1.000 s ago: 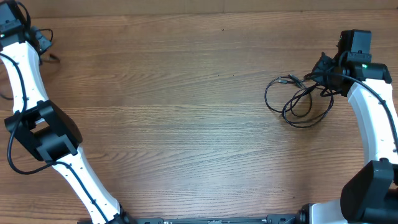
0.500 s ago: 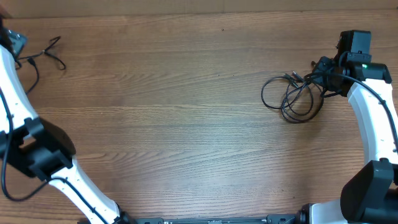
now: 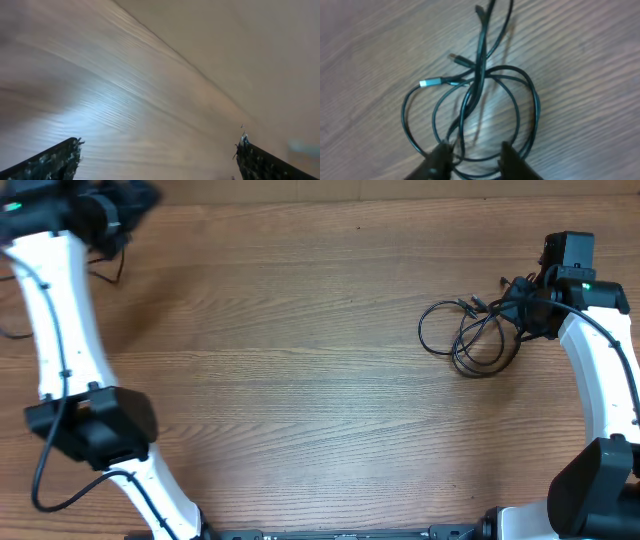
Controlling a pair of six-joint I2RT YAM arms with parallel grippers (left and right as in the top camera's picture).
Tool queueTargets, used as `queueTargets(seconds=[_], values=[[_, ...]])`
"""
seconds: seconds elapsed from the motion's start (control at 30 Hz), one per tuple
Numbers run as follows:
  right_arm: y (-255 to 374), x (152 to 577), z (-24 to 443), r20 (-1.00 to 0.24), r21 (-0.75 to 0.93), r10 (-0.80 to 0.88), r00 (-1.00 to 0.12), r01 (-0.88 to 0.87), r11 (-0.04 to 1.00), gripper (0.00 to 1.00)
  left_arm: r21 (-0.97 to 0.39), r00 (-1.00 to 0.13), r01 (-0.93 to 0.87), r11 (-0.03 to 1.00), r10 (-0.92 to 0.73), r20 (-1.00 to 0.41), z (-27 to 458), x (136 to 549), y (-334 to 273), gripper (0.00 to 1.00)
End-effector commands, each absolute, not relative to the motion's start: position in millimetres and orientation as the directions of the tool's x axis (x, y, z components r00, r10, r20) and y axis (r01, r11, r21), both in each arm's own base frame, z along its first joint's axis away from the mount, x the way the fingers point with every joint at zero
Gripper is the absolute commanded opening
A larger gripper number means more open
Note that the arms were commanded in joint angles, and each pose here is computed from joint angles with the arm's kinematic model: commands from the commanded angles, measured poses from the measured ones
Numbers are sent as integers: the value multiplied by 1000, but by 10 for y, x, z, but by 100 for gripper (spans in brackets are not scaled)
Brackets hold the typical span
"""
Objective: Untangle cables
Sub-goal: 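Move the left gripper to the right cable bundle and grasp it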
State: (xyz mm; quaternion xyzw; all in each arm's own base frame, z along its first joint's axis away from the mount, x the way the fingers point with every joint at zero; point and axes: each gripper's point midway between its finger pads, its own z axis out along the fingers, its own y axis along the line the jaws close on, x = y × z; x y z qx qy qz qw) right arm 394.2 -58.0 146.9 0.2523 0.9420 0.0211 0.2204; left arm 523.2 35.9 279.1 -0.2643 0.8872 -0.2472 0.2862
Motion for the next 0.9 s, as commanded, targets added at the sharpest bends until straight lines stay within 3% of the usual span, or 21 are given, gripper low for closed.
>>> queueTargets(seconds=[0.0, 0.03, 0.1, 0.17, 0.3, 0.43, 0.6, 0.87], values=[[-532, 4060, 1631, -430, 196, 481, -764, 441, 876, 41, -582, -798, -158, 798, -450, -401, 2780, 5225, -401, 100], [-536, 4071, 1666, -435, 196, 480, -762, 441, 876, 42, -557, -807, -146, 818, -424, -411, 2744, 5221, -550, 100], [-554, 4074, 1725, -438, 196, 483, -758, 444, 874, 63, -494, -823, -126, 860, -369, -433, 2669, 5185, -861, 100], [-599, 4055, 1794, -435, 197, 497, -751, 459, 866, 67, -458, -848, -91, 885, -310, -429, 2577, 5091, -1285, 100], [-755, 3952, 1880, -410, 188, 532, -741, 502, 844, 67, -452, -882, -110, 885, -297, -366, 2374, 4871, -1909, 100], [-1013, 3847, 1954, -395, 196, 606, -691, 581, 790, 66, -486, -891, -254, 836, -398, -220, 2044, 4609, -2412, 100], [-1177, 3778, 1960, -371, 233, 664, -649, 627, 743, 66, -573, -850, -434, 695, -526, 6, 1771, 4326, -3080, 96], [-1176, 3737, 1941, -353, 234, 671, -652, 633, 738, 66, -599, -697, -661, 453, -666, 265, 1448, 4034, -3811, 100]])
